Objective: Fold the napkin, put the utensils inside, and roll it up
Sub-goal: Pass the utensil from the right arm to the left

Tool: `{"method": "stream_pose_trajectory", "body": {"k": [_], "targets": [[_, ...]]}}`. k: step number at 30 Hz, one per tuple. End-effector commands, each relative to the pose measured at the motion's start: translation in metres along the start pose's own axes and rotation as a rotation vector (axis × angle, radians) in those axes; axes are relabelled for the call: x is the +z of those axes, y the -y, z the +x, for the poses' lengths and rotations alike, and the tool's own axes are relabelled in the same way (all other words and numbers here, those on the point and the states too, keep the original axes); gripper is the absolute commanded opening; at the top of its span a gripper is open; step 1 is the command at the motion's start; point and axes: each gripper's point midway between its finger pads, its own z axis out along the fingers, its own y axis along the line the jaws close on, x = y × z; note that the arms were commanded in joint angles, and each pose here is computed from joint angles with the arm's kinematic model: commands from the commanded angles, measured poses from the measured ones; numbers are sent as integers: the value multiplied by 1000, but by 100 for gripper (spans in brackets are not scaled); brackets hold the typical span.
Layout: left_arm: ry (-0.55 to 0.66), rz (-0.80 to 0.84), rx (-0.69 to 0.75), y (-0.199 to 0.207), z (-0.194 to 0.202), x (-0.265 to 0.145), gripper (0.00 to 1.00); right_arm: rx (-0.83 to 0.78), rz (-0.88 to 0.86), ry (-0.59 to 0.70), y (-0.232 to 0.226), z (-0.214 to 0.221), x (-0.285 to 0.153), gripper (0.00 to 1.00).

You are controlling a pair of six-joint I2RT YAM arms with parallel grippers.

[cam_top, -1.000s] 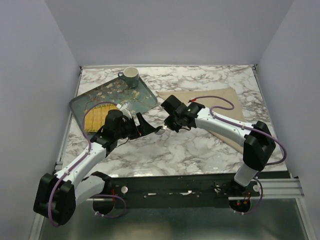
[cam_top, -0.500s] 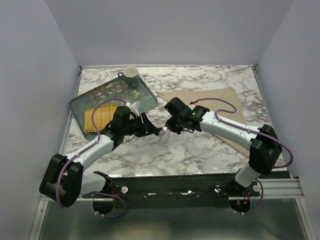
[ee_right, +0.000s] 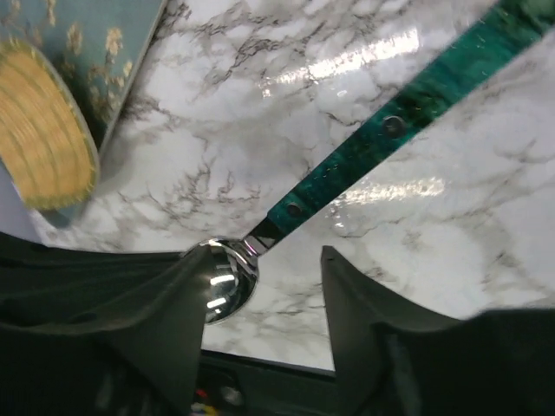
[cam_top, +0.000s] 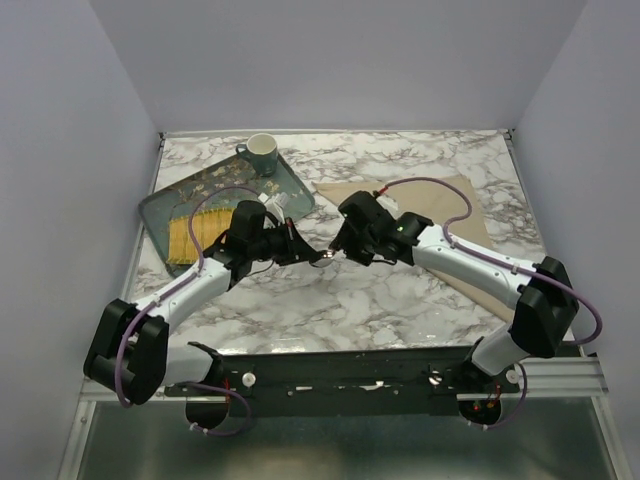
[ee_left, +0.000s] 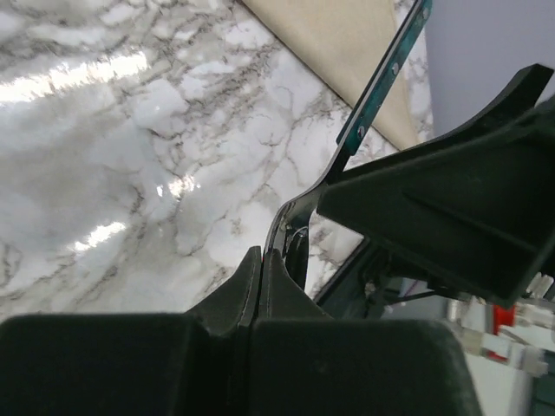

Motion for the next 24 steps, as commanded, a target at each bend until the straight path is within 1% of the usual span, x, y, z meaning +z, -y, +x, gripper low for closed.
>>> {"method": "stream_pose_trajectory", "body": {"k": [1, 2, 3, 4, 6, 7, 9, 10, 11, 12, 13, 14, 15, 16, 19, 22, 24], "targets": [[-14, -164, 210, -14, -12, -15, 0, -715, -135, 57, -12, -24, -19, 71], [-22, -187, 262, -18, -14, -17, 0, -804, -114, 71, -3, -27, -19, 75], [-32, -226, 266, -23, -15, -20, 0, -882, -96, 87, 6, -31, -20, 78], [-38, -240, 276, -24, -15, -22, 0, -1011, -92, 114, 14, -39, -28, 82], [-50, -263, 281, -27, -14, -25, 0, -1162, -137, 104, 18, -38, -37, 82], [-49, -268, 288, -26, -15, -25, 0, -1285, -162, 127, 19, -42, -47, 82], [-65, -274, 307, -25, -15, -28, 0, -1426, -180, 154, 26, -42, -49, 82], [-69, -279, 316, -25, -15, -29, 0, -1604, -190, 178, 29, -45, -47, 81], [-80, -275, 329, -23, -14, -29, 0, -1713, -278, 171, 34, -32, -47, 80], [-92, -272, 335, -20, -13, -29, 0, -1828, -317, 154, 40, -25, -45, 79], [-105, -255, 344, -16, -12, -30, 0, -2027, -347, 174, 40, -22, -44, 80], [-111, -244, 348, -13, -10, -30, 0, -2057, -344, 195, 38, -24, -42, 80], [-110, -234, 353, -9, -11, -31, 0, -2054, -361, 245, 25, -27, -43, 81], [-109, -234, 356, -8, -10, -33, 0, -2094, -384, 254, 21, -29, -41, 80], [-108, -245, 383, -2, -8, -35, 0, -2184, -432, 244, 6, -26, -35, 78], [-121, -247, 396, -1, -3, -34, 0, -2241, -422, 264, -4, -29, -27, 75], [-133, -245, 395, -1, 1, -33, 0, -2257, -465, 247, -7, -23, -24, 75]]}}
